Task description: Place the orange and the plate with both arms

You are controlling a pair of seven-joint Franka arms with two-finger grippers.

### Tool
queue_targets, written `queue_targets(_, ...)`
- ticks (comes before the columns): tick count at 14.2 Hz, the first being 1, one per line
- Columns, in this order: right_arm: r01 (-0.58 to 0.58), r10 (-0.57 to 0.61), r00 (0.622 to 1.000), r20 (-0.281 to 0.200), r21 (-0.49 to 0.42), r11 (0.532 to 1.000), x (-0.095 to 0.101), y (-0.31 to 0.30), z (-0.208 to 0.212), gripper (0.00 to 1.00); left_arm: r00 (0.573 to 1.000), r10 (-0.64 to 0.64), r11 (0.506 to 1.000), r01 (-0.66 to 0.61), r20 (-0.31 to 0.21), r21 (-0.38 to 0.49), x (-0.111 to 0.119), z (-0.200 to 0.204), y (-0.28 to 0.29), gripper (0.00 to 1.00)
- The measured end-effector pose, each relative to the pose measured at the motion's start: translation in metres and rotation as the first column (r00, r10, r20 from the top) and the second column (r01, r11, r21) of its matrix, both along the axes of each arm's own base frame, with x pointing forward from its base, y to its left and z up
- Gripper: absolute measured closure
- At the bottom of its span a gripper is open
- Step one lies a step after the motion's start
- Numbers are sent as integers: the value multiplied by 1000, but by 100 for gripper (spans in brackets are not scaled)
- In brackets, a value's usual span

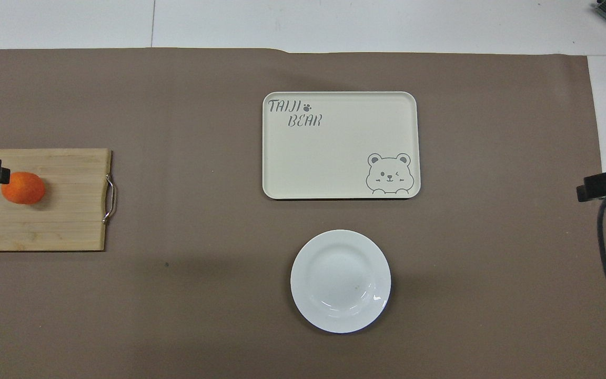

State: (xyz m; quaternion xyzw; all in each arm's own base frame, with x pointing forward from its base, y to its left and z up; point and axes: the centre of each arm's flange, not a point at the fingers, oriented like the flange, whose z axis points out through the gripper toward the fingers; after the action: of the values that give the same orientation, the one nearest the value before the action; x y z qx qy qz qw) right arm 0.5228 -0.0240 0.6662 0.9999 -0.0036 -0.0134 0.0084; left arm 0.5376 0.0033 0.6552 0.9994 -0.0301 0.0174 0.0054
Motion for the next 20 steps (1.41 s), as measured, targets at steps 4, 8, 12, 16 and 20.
queue_targets(4, 0, 0, 1000, 0, 0, 1000, 0, 0, 0, 0, 1000, -1, 1000, 1, 13, 0, 1, 1, 2, 0)
queue_targets(8, 0, 0, 1000, 0, 0, 1000, 0, 0, 0, 0, 998, -36, 999, 36, 49, 6, 7, -5, 22, 0)
queue_targets(12, 0, 0, 1000, 0, 0, 1000, 0, 0, 0, 0, 996, -71, 997, 70, 60, 17, 13, -26, 61, 0)
queue_targets(16, 0, 0, 1000, 0, 0, 1000, 0, 0, 0, 0, 994, -96, 995, 94, 60, 26, 27, -81, 95, 0)
queue_targets(20, 0, 0, 1000, 0, 0, 1000, 0, 0, 0, 0, 994, -96, 995, 94, 54, 29, 44, -127, 129, 0)
